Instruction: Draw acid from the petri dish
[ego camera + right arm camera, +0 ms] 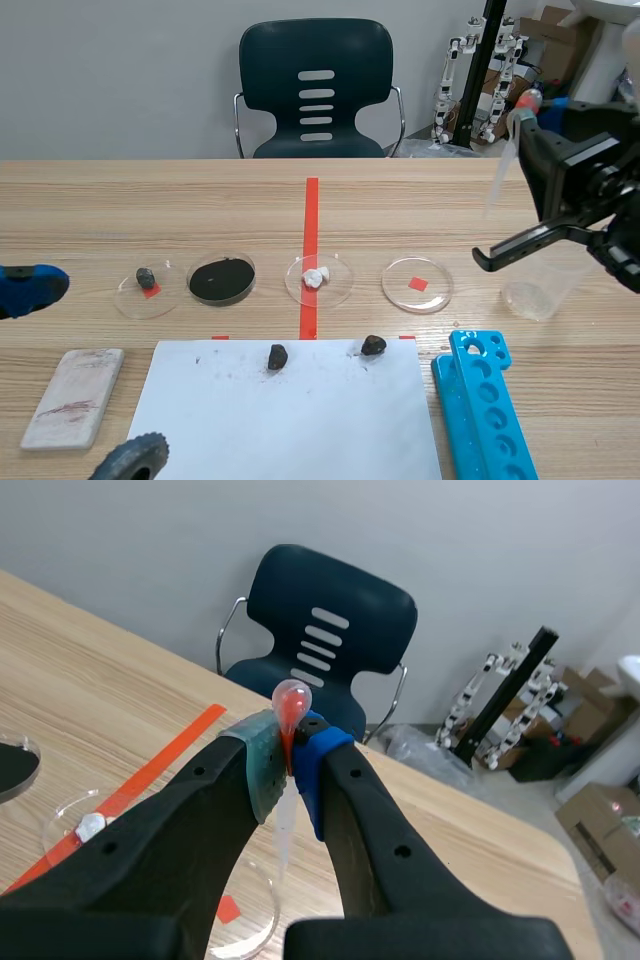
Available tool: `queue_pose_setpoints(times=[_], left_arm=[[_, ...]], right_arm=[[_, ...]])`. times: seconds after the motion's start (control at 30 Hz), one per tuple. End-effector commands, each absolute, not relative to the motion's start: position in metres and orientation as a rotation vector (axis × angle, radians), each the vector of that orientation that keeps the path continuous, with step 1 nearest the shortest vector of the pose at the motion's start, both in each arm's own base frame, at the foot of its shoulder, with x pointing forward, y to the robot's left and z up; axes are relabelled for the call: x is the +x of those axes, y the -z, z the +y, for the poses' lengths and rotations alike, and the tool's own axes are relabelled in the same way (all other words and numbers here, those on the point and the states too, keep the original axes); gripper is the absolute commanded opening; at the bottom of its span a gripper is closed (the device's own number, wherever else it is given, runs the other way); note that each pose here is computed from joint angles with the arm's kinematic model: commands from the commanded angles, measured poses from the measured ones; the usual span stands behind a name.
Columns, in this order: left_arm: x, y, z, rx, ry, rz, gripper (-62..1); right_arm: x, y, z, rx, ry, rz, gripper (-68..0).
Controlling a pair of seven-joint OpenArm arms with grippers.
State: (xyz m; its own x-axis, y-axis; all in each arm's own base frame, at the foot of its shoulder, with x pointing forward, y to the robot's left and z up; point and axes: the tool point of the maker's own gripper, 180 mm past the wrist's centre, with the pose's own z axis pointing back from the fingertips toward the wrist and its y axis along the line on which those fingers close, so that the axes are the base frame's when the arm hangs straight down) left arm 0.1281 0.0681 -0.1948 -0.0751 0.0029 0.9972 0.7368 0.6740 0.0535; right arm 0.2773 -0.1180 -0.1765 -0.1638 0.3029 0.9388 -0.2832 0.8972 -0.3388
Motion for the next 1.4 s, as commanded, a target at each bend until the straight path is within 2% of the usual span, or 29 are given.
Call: queue_pose_setpoints(times=[0.0, 0.67, 1.07, 1.37], left_arm=[[0.128, 0.191, 0.069, -0.637, 0.657, -1.561, 1.4], [0.128, 0.191, 0.069, -0.637, 0.657, -1.561, 1.4], [0.128, 0.191, 0.069, -0.637, 0.657, -1.561, 1.4], [0.128, 0.191, 0.069, -0.637, 0.657, -1.561, 1.4]], right_arm=[[0.284, 0.174, -0.123, -0.018, -0.491, -1.677, -66.5], [0.342, 0.218, -0.151, 0.095, -0.408, -1.597, -66.5], [0.363, 0.239, -0.142, 0.21, -0.437, -1.551, -66.5], [0.359, 0.256, -0.115, 0.285, -0.478, -1.52, -66.5]])
